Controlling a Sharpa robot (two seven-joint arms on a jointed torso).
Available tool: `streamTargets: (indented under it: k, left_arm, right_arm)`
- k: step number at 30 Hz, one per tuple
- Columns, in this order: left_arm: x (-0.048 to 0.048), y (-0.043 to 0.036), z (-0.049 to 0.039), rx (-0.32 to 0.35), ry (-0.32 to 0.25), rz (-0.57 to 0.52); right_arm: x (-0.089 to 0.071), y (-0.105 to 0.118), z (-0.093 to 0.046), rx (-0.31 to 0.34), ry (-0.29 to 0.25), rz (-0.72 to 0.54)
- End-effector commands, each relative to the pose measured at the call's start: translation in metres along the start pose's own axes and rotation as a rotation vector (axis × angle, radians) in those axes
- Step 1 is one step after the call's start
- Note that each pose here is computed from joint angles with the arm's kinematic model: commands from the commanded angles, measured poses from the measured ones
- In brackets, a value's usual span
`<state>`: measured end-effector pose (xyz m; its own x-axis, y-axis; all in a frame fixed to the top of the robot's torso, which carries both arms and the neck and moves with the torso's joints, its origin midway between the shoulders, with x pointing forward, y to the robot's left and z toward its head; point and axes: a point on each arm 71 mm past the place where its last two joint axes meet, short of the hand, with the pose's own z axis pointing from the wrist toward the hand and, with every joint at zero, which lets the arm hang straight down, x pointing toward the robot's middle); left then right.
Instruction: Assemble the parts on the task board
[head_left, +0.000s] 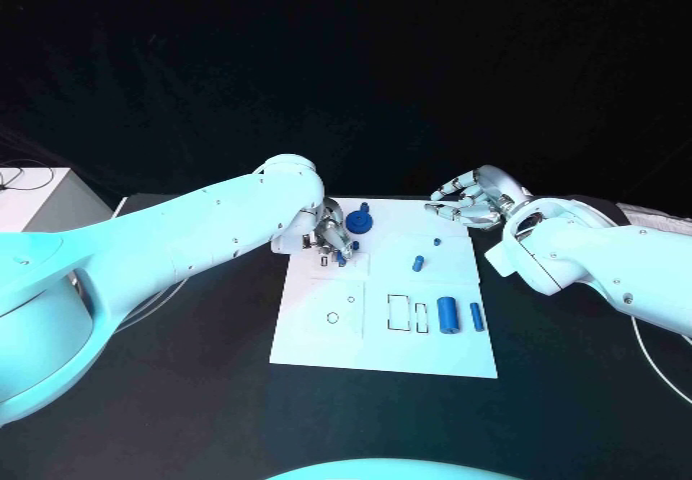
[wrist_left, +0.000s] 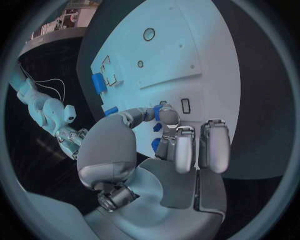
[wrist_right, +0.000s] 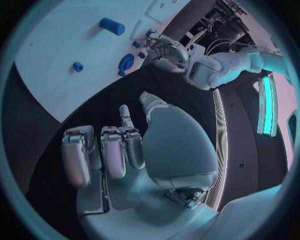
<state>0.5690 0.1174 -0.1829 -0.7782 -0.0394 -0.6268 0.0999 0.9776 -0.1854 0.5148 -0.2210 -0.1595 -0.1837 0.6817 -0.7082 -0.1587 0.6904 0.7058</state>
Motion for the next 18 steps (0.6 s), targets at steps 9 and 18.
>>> streamTargets:
  k: [9, 18]
  left_arm:
    - [0.0010, 0.0035, -0.0007, -0.007, 0.017, 0.020]
    - [0.0014, 0.0034, -0.0007, -0.007, 0.021, 0.023]
  right_arm:
    - [0.0006, 0.0000, -0.0006, -0.007, 0.014, -0.010]
    - [0.0008, 0.0001, -0.0005, -0.007, 0.015, -0.010]
